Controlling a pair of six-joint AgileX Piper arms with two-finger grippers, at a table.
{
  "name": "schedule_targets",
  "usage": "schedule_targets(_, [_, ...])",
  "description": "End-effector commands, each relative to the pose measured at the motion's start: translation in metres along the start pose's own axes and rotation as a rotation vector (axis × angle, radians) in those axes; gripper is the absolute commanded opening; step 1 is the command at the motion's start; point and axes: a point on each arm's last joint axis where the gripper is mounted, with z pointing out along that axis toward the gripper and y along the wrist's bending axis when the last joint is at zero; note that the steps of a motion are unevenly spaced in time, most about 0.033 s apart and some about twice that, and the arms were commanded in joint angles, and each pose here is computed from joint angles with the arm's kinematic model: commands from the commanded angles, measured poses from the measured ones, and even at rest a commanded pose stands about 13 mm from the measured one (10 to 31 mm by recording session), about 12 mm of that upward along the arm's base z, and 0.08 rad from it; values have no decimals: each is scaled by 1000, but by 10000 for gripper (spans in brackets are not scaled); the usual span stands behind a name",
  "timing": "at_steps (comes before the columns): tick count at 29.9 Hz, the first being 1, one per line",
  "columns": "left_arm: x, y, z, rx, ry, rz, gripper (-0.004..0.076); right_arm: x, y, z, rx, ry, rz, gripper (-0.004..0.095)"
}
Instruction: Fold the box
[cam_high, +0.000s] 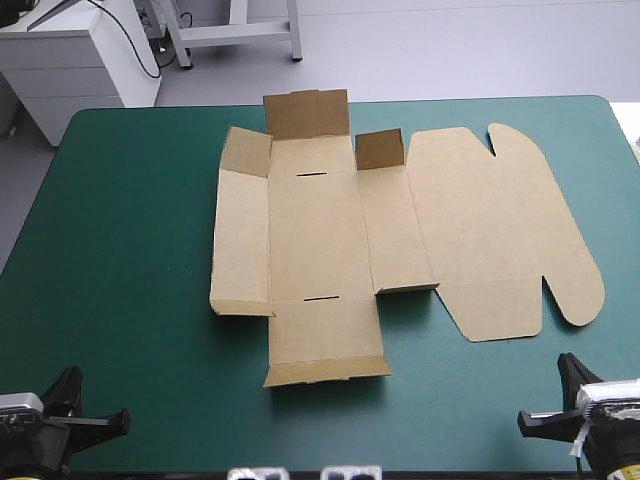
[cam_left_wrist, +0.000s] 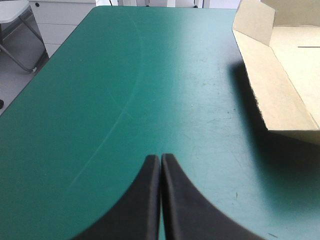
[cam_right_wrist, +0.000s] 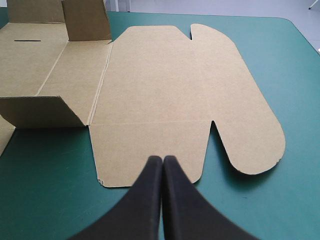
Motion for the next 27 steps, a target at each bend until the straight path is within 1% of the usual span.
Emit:
schedule_targets(1, [-13,0,-7,2,-113,-4,-8,-14,0,-10,13,-124,-10,-20])
schedule_targets(18, [-17,-1,-3,11,-119,-11,-8,-14,0,-10,13,-124,-10,-20])
schedule_targets(23, [-35,-6,3,64,-161,-67,-8,-14,0,-10,13,-124,-10,-20])
schedule_targets(27, [-55,-6,12,60,-166,-67,-8,-14,0,-10,13,-124,-10,-20])
